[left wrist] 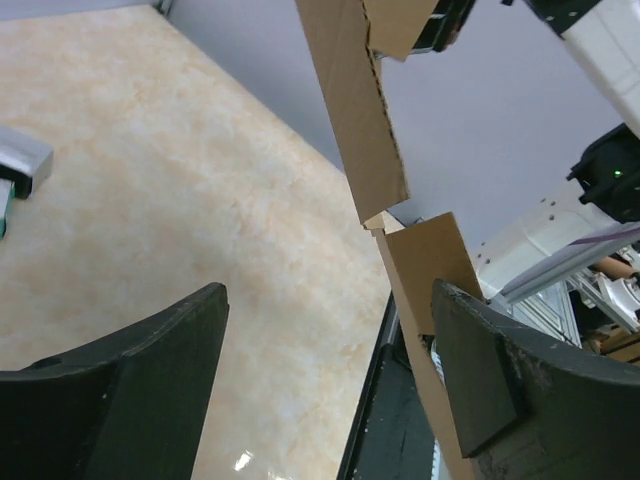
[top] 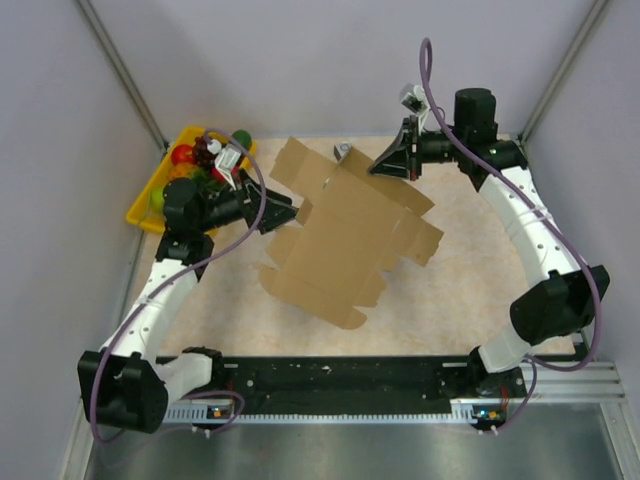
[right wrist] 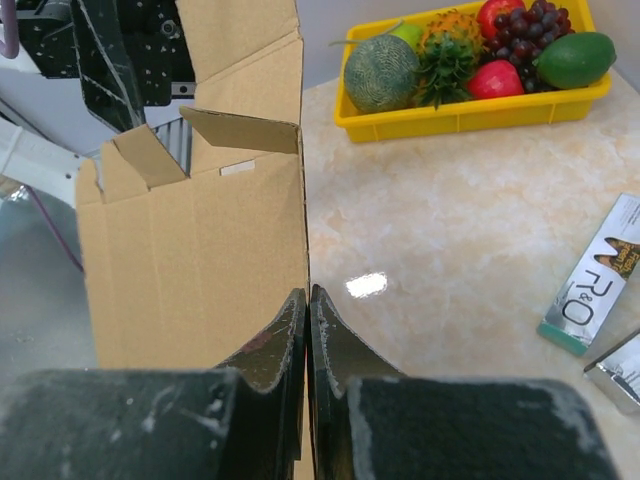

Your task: Fold the paper box

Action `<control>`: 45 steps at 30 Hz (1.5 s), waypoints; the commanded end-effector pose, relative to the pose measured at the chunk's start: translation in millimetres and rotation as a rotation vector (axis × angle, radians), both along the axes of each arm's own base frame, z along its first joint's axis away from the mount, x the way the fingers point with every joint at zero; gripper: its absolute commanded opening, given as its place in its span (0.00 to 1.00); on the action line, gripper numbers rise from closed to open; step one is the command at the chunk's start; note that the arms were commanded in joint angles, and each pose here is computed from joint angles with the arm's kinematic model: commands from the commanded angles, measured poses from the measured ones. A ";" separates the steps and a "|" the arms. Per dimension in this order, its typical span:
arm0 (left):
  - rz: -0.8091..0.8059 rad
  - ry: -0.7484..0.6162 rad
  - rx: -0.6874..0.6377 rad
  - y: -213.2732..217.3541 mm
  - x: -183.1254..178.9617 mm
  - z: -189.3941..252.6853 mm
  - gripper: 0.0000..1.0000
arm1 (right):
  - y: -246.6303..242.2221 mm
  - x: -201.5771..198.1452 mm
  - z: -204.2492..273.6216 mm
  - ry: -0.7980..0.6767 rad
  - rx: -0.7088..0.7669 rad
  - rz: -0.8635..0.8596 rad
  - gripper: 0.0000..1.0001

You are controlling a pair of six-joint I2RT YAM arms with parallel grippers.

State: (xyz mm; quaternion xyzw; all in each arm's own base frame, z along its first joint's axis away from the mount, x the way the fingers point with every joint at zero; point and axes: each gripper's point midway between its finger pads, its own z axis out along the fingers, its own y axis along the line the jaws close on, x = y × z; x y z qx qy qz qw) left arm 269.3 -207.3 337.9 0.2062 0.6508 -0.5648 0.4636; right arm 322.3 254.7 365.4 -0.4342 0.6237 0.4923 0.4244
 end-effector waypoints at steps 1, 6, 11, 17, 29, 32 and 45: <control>0.054 0.046 0.048 2.5 10.8 -22.6 0.84 | 8.5 -5.8 12.4 -0.061 -0.004 -0.033 0.00; 0.108 0.105 0.060 6.2 14.8 -47.3 0.82 | 12.3 3.7 -11.6 -0.003 -0.060 -0.125 0.00; 0.197 0.155 0.059 8.4 23.3 -87.4 0.82 | 25.4 3.4 -57.5 0.022 -0.155 -0.164 0.00; 0.274 0.229 0.100 15.0 36.2 -132.2 0.79 | 31.8 21.2 -113.8 0.089 -0.257 -0.218 0.00; 0.227 0.321 0.094 -6.2 48.6 -175.8 0.75 | 20.6 43.9 -169.9 0.102 -0.381 -0.371 0.00; 0.198 0.342 0.091 -17.5 50.8 -190.0 0.75 | 21.2 48.7 -182.0 0.083 -0.402 -0.419 0.00; 0.339 0.302 0.184 -2.1 63.3 -202.5 0.78 | 17.6 54.9 -224.3 0.009 -0.507 -0.458 0.00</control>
